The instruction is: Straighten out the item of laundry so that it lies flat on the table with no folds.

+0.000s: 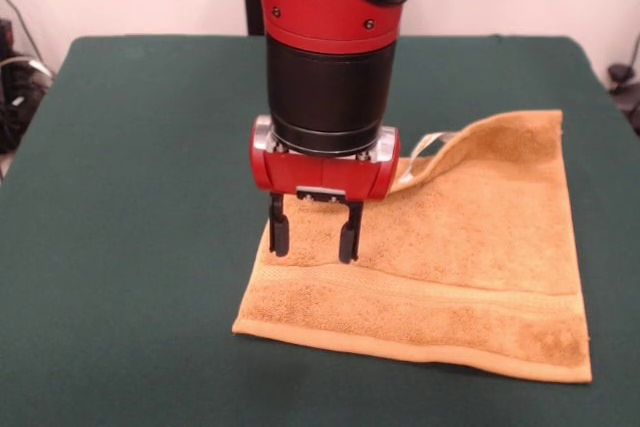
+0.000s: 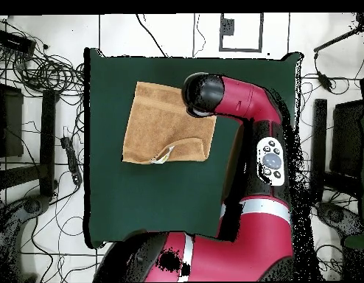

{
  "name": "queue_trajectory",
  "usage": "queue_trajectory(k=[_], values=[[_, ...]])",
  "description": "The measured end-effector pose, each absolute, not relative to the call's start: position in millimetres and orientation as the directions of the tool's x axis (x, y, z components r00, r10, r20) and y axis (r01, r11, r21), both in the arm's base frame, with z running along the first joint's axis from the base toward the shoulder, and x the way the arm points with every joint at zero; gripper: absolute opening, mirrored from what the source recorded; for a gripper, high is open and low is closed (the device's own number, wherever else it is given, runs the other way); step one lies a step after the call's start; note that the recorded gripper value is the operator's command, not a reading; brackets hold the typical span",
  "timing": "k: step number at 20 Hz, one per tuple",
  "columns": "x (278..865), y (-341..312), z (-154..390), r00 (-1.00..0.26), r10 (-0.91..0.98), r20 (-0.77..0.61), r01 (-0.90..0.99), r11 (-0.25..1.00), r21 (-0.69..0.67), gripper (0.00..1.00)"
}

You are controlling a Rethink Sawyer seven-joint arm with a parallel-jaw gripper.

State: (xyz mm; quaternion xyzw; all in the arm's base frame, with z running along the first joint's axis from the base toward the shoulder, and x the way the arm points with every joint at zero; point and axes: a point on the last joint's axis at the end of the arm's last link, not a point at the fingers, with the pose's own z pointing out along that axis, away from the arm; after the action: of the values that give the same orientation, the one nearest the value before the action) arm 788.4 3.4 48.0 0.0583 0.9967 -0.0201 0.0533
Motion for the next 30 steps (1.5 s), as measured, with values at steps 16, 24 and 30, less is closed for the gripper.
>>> queue_trajectory(k=[16, 24, 30], values=[[760.7, 11.2, 39.6, -0.993, 0.107, -0.051, 0.109, 0.993, -0.036, 1.00], [759.2, 9.6, 49.6, -0.993, 0.107, -0.056, 0.109, 0.993, -0.045, 1.00], [759.6, 4.4, 54.8, -0.992, 0.109, -0.062, 0.112, 0.992, -0.057, 1.00]])
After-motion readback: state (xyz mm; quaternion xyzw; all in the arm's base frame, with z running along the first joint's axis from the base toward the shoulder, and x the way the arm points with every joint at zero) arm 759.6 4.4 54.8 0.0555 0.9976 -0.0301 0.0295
